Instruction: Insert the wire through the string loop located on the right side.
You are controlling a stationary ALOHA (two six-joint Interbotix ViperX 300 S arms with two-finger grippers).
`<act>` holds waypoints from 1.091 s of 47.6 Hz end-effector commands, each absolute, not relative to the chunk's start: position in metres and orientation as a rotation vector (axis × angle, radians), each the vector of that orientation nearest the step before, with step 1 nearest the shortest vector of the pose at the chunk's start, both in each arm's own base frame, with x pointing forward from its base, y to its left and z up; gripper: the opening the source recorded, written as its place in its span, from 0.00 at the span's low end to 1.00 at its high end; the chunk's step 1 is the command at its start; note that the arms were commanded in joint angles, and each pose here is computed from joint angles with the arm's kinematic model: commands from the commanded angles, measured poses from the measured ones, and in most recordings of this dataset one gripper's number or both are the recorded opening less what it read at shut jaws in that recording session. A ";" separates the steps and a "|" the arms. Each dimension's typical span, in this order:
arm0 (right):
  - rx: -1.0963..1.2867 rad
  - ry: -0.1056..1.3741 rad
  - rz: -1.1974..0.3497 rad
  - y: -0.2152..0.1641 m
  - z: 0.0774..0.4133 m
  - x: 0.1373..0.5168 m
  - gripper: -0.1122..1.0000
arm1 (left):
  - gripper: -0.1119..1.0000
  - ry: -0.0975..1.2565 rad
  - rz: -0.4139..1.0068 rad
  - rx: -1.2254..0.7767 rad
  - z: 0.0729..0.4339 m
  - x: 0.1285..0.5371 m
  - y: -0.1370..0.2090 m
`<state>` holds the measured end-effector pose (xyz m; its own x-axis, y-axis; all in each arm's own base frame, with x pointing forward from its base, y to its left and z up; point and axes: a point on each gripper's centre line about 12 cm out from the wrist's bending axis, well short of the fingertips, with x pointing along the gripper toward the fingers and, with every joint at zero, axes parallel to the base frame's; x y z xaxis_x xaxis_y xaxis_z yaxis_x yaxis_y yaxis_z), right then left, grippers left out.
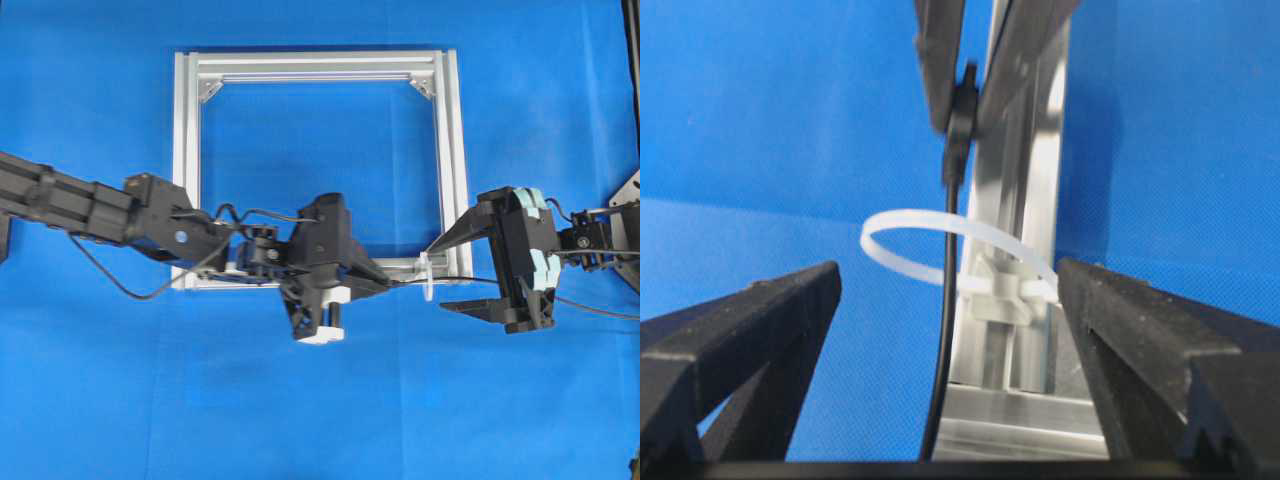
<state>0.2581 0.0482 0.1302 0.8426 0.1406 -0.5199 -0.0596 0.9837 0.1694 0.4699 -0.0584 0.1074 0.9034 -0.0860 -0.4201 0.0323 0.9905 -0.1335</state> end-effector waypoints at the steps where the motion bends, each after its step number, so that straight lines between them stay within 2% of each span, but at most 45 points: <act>1: 0.156 0.520 0.108 0.049 0.141 0.264 0.95 | 0.18 0.379 -0.077 -0.122 0.134 0.461 -0.061; 13: 0.149 0.521 0.111 0.049 0.141 0.263 0.95 | 0.18 0.384 -0.092 -0.121 0.147 0.406 -0.061; 36: 0.144 0.538 0.115 0.049 0.139 0.261 0.95 | 0.18 0.485 -0.092 -0.124 0.132 0.296 -0.048; 52: 0.127 0.540 0.125 0.051 0.140 0.262 0.95 | 0.18 0.462 -0.119 -0.123 0.141 0.234 -0.043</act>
